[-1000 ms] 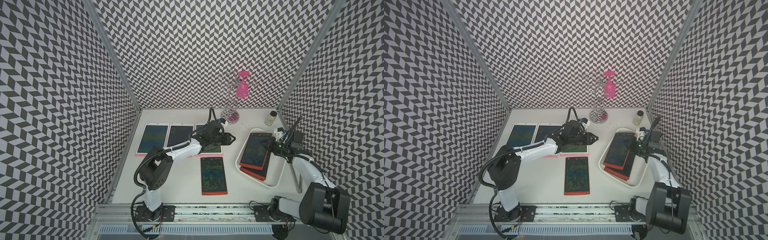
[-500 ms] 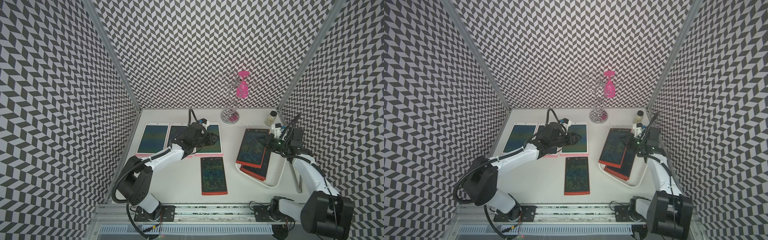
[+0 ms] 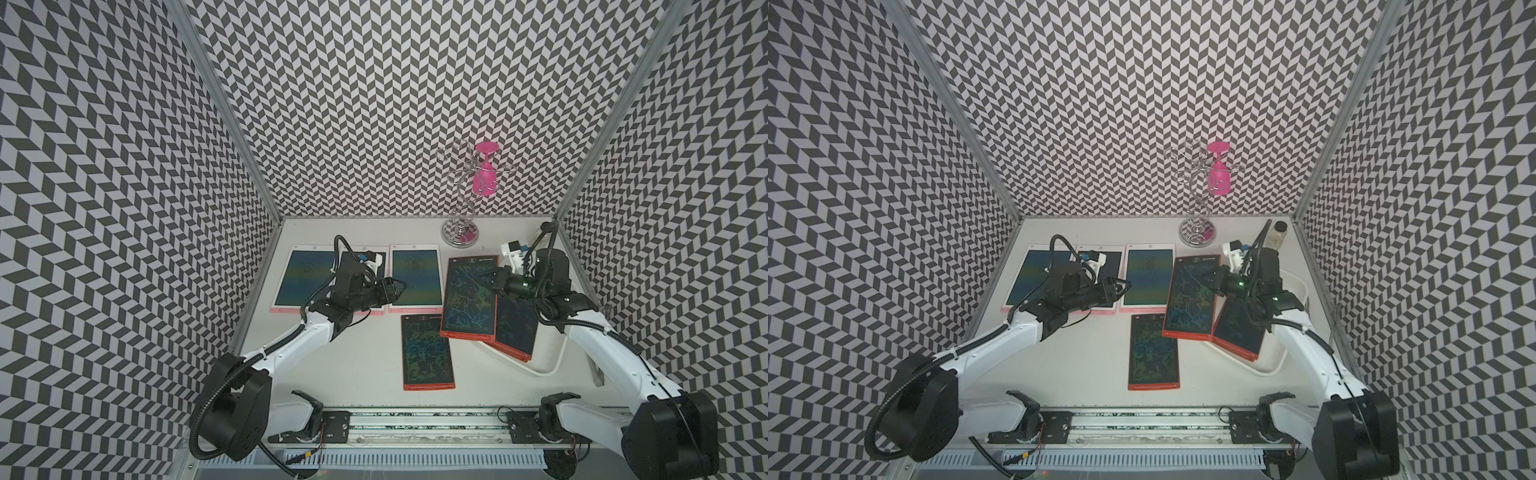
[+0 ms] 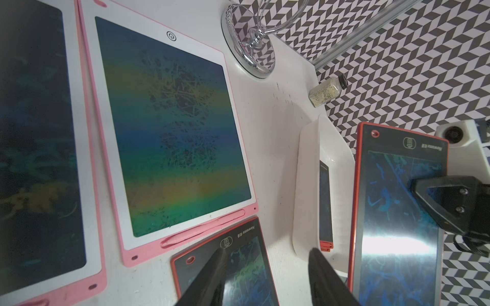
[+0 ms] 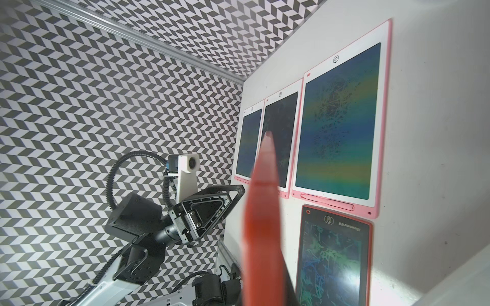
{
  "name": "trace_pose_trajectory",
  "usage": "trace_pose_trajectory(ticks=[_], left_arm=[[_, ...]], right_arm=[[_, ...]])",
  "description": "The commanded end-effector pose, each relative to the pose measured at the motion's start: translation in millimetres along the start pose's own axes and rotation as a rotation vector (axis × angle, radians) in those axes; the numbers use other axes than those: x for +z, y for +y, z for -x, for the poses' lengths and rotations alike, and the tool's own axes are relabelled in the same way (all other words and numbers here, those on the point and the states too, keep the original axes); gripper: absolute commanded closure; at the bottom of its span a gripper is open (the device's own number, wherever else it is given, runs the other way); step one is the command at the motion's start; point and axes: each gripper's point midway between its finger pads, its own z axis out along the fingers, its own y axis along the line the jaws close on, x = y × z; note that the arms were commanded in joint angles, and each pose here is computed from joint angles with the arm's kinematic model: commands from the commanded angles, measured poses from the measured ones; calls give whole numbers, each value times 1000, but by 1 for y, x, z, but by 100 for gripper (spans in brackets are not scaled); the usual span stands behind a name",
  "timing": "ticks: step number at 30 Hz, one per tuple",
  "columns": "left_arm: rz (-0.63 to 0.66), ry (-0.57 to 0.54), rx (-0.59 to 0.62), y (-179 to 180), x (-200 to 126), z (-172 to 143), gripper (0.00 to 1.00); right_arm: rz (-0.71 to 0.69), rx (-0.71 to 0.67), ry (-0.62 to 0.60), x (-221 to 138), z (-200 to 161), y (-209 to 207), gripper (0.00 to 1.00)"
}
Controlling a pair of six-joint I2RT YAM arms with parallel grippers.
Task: Take out the writing tablet from the storage box
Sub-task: Adjust the storage box at the center of the board.
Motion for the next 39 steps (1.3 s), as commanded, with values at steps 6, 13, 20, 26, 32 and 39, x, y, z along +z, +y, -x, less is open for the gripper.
trace_pose_trajectory(ticks=[6, 13, 20, 26, 32, 39], left_arm=[[-245, -22, 53, -30, -22, -14, 42], [-302, -10, 66, -28, -19, -26, 38], [-316, 24, 52, -18, -6, -35, 36], [-346, 37, 49, -19, 0, -37, 35], [-358, 63, 35, -14, 10, -41, 35], [-407, 88, 45, -23, 14, -44, 35]], right_arm=[[87, -29, -10, 26, -3, 19, 99], [103, -18, 38, 51, -13, 23, 99], [127, -4, 80, 74, -22, 27, 99], [146, -1, 93, 87, -23, 32, 99], [168, 14, 114, 98, -28, 35, 99], [177, 21, 127, 109, -31, 33, 99]])
